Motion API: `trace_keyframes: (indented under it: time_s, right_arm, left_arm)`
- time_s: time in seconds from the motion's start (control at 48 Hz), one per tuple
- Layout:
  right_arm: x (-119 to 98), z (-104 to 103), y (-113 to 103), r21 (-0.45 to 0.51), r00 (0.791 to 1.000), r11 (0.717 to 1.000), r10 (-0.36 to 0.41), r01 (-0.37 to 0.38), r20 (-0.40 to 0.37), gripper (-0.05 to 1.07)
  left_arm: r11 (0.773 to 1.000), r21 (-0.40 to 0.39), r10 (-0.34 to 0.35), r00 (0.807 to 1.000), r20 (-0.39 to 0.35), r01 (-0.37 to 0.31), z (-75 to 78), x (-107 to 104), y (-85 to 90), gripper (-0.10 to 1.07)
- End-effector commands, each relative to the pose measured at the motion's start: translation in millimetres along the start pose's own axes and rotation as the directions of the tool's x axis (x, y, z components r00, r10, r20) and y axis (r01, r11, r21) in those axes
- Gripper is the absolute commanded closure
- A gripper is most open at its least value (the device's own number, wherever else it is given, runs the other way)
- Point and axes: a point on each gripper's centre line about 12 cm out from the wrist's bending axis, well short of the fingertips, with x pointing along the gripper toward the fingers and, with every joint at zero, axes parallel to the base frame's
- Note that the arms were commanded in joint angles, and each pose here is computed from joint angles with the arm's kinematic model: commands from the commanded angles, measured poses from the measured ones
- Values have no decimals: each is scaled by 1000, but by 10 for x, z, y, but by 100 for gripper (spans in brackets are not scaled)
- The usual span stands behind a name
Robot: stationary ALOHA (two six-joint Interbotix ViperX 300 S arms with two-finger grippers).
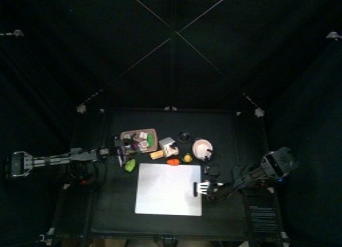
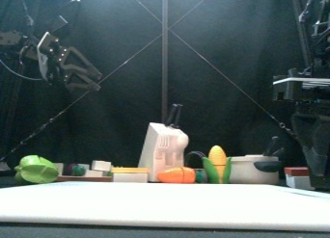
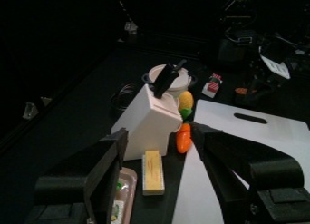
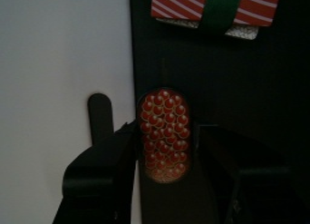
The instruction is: Place salmon roe sushi on the right side of the cutting board
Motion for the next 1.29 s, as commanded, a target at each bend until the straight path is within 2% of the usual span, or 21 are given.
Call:
trace_keyframes:
  time_s: [0.0, 0.188, 0.5, 0.688, 1.271]
  right_arm:
    - [-54, 8, 27, 9, 1000, 1000, 18, -18, -4, 46]
    - [-30, 2, 34, 13, 1000, 1000, 15, -15, -10, 42]
    - [-8, -6, 33, 15, 1000, 1000, 6, -6, -9, 17]
    - [-28, -10, 67, 10, 1000, 1000, 18, -18, -10, 6]
    - [-244, 110, 63, -8, 998, 998, 70, -70, 8, 5]
  left_arm:
    - [1000, 1, -3, 1000, 18, 3, 55, 13, -7, 6]
    - [1000, 2, -3, 1000, 18, 3, 55, 13, -8, 6]
    - [1000, 2, -2, 1000, 17, 2, 49, 12, -4, 6]
    - [1000, 1, -3, 1000, 17, 3, 49, 12, -7, 6]
    - [1000, 2, -2, 1000, 15, 2, 47, 12, -4, 6]
